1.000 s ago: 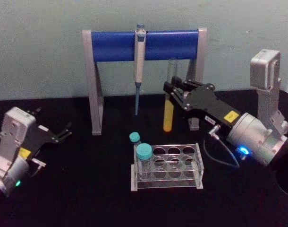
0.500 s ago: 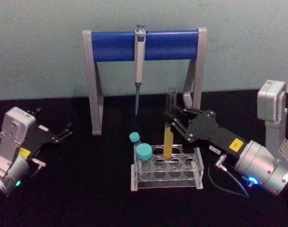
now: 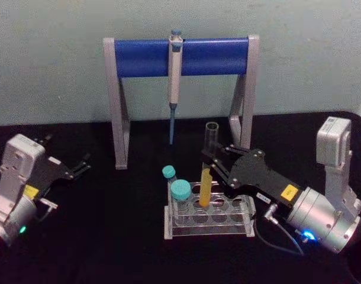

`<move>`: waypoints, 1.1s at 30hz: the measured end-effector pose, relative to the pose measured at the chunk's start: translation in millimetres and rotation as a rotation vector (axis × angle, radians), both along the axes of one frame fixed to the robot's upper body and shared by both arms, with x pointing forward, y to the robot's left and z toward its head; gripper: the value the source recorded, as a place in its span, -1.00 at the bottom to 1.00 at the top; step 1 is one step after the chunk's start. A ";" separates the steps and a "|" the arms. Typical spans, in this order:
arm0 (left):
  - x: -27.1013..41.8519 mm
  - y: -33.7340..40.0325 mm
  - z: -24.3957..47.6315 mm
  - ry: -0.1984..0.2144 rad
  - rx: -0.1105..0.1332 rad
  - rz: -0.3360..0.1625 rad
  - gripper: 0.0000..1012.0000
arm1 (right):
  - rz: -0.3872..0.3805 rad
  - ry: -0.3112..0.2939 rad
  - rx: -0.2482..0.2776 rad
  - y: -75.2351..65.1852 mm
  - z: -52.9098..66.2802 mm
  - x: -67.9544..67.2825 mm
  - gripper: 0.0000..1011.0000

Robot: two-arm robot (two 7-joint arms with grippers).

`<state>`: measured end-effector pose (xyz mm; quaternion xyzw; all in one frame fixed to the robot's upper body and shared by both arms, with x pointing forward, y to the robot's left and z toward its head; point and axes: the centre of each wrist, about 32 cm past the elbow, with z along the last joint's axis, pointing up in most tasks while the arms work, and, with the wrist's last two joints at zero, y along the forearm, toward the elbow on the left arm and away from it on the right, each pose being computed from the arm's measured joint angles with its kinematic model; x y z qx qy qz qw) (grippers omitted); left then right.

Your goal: Pick up the test tube from the test tube rack, shake it, then place it back into the test tube rack.

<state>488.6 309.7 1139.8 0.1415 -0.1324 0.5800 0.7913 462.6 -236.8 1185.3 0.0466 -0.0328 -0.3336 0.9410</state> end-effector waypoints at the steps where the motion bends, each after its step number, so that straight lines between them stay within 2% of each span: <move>1: 0.0 0.0 0.0 0.000 0.000 0.000 0.98 | -0.001 0.002 0.002 0.8 -1.5 0.7 -0.57; 21: 0.0 0.0 0.0 0.000 0.000 0.000 0.98 | -0.021 0.026 0.004 6.7 -20.1 6.0 -0.57; 33: 0.0 0.0 0.0 0.000 0.000 0.000 0.98 | -0.024 0.032 -0.013 9.9 -32.7 6.0 -0.57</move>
